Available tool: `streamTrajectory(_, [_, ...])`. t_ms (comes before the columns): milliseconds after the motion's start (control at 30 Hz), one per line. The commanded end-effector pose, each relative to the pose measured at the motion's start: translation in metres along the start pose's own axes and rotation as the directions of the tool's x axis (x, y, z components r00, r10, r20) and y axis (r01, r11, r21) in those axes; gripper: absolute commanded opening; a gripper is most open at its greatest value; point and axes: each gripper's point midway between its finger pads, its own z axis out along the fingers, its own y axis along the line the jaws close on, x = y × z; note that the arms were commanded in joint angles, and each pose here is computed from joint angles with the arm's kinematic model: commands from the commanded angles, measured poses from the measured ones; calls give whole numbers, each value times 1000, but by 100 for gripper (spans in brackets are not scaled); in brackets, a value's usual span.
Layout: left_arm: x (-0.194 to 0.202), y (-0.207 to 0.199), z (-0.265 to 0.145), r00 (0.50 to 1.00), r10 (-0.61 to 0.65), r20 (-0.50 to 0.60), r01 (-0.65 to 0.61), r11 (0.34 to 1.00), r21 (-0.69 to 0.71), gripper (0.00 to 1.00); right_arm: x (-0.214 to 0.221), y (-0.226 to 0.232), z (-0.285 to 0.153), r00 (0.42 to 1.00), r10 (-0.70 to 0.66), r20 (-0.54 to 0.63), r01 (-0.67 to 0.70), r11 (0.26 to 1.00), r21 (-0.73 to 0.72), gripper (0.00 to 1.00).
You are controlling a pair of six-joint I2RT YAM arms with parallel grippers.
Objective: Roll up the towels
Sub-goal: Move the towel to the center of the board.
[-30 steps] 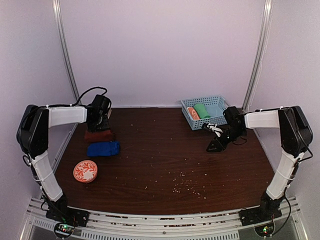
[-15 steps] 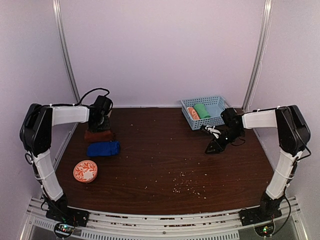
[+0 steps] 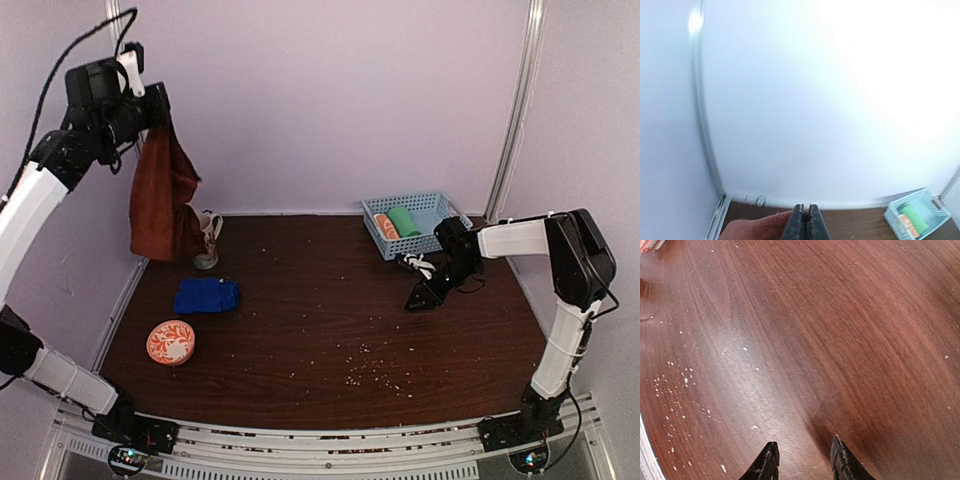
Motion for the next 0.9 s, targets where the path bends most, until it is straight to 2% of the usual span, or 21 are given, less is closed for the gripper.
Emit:
streamTrajectory(0, [-79,-147,-76,930,156,332,-306,830,467,0,-21,10,-7,999,8,46,-6,999,-49,36])
streamTrajectory(67, [-86,-194,-99,926,97,366,-320,716,620,0,-31,10,-17,998,9,68,-6,999,-49,36])
streamTrajectory(167, [-69,-254,-115,945,34,326,-290,549,784,0,-47,3,-42,992,26,120,-22,999,-37,37])
streamTrajectory(233, [-52,-293,-131,953,14,302,-278,439,854,0,-53,-6,-63,987,49,156,-46,999,-25,37])
streamTrajectory(333, [-37,-337,-160,953,-35,300,-274,316,908,0,-58,-24,-106,972,96,214,-96,995,-13,37])
streamTrajectory(433, [-25,-359,-174,970,-113,215,-190,196,962,0,-60,-33,-153,951,136,278,-137,990,-16,37])
streamTrajectory(533, [27,-385,-169,994,-88,72,-65,79,995,0,-59,-45,-199,919,163,358,-182,983,19,37])
streamTrajectory(600, [80,-401,-155,999,-13,-31,31,53,998,0,-51,-57,-223,895,194,401,-236,970,58,37])
streamTrajectory(700, [181,-425,-127,974,155,-163,153,76,985,0,-36,-68,-244,876,226,427,-305,944,126,37])
streamTrajectory(767, [236,-436,-114,946,256,-197,182,83,980,0,-30,-60,-248,889,192,417,-280,946,162,38])
streamTrajectory(800, [259,-439,-105,931,298,-213,189,109,976,0,-29,-53,-247,893,175,415,-261,952,161,40])
streamTrajectory(867, [285,-441,-93,912,341,-229,195,133,972,0,-26,-32,-240,913,125,388,-194,971,144,43])
